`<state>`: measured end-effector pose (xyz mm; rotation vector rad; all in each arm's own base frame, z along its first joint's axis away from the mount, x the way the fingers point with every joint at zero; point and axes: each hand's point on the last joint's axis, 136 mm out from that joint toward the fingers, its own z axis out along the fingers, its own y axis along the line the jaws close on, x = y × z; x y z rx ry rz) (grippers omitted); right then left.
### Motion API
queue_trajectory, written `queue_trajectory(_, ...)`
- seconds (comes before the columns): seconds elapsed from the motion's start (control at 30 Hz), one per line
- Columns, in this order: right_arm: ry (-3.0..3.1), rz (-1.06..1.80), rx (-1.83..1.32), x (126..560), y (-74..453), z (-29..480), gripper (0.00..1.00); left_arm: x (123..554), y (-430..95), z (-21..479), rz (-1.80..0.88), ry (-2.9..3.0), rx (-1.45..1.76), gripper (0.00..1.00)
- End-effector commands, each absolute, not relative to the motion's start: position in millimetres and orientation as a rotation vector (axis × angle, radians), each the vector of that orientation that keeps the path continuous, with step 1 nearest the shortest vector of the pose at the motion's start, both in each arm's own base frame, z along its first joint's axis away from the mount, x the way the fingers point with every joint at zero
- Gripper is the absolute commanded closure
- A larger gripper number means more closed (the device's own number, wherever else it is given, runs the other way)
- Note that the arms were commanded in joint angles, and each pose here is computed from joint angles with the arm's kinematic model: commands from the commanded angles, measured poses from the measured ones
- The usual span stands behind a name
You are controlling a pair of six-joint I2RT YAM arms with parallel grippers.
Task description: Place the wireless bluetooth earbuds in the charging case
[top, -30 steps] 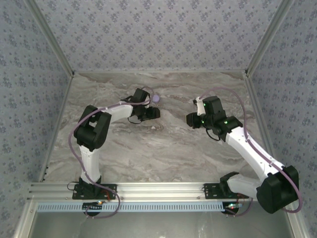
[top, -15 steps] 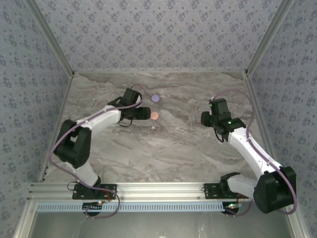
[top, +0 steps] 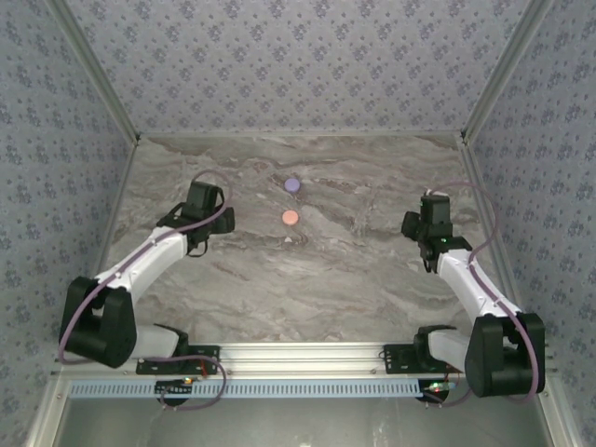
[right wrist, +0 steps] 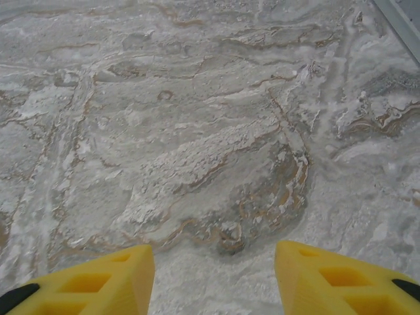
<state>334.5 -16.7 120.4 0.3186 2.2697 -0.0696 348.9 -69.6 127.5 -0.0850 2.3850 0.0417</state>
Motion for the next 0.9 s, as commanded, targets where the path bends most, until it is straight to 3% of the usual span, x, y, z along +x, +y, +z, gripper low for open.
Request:
queue_trajectory(0.0, 2.176, -0.028, 0.227, 351, -12, 125, 0.44, 356, -41, 146, 0.179, 2.238, -0.085, 0.22)
queue_trajectory(0.87, 2.014, -0.034, -0.006, 380, -5, 104, 0.39, 364, -21, 124, -0.043, 1.877, 0.089, 0.20)
